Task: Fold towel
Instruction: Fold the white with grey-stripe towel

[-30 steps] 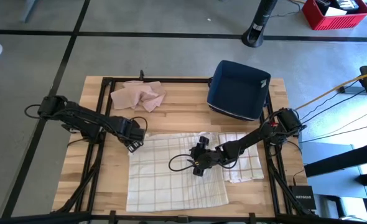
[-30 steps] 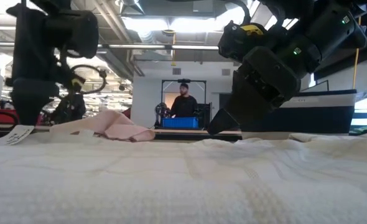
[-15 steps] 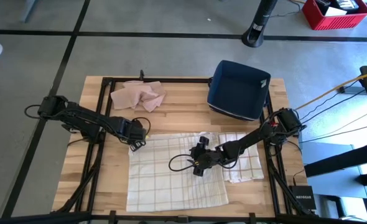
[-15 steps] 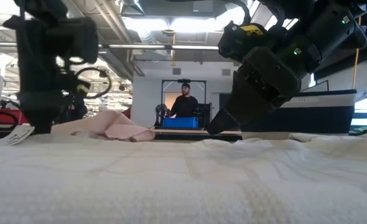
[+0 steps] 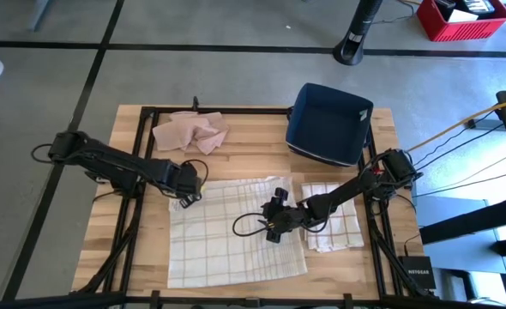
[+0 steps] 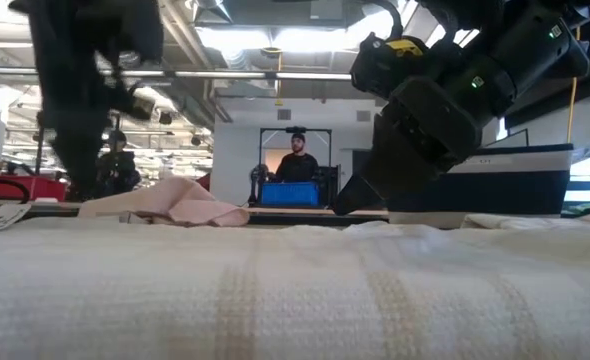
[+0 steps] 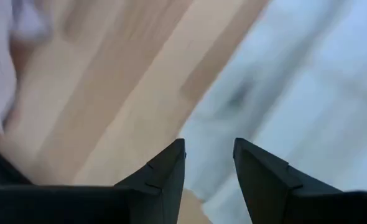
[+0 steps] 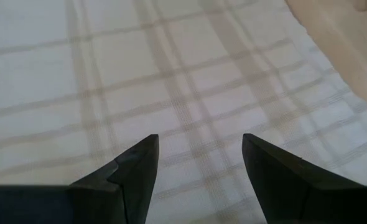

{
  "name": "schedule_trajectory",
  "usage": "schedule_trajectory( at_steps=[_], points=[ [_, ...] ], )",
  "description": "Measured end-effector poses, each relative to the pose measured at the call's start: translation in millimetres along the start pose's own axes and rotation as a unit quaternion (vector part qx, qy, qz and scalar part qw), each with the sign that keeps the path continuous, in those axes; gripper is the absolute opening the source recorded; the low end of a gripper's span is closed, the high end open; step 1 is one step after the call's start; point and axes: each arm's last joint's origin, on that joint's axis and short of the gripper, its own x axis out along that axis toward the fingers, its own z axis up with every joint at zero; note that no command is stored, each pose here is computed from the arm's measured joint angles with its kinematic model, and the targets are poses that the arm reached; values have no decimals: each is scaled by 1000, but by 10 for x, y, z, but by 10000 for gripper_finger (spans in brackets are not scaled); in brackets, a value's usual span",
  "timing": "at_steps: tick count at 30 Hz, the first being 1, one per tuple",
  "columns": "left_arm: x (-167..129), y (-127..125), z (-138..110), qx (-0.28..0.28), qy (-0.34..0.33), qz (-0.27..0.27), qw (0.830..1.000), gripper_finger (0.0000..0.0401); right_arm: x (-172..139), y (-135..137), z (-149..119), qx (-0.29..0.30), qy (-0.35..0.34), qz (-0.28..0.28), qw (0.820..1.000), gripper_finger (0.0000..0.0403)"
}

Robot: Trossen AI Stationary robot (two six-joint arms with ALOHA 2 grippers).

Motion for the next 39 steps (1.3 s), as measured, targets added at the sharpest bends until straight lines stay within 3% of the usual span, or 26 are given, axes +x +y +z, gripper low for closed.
schedule_trajectory(
  at_steps=[5, 10, 14, 22, 26, 35, 39],
  points=[
    [-342, -19, 5, 51, -8, -62, 997, 131, -130, -23, 111, -2, -8, 2, 1000, 234],
    [-230, 13, -152, 67, 35, -81, 994, 131, -342, -157, 250, -25, 3, -26, 999, 234],
    [8, 45, -249, 75, 41, -77, 993, 131, -405, -480, 330, -38, 51, -32, 997, 234],
    [261, 61, -352, 70, 34, -98, 992, 131, -456, -1264, 390, 9, 166, 66, 984, 234],
    [309, 56, -382, 68, 37, -115, 990, 131, -381, -1486, 324, 2, 198, 74, 977, 234],
    [316, 52, -387, 77, 37, -121, 989, 130, -156, -1568, 160, -42, 241, 90, 965, 230],
    [316, 49, -387, 84, 37, -123, 988, 114, -73, -1571, 85, -48, 261, 78, 961, 200]
  ],
)
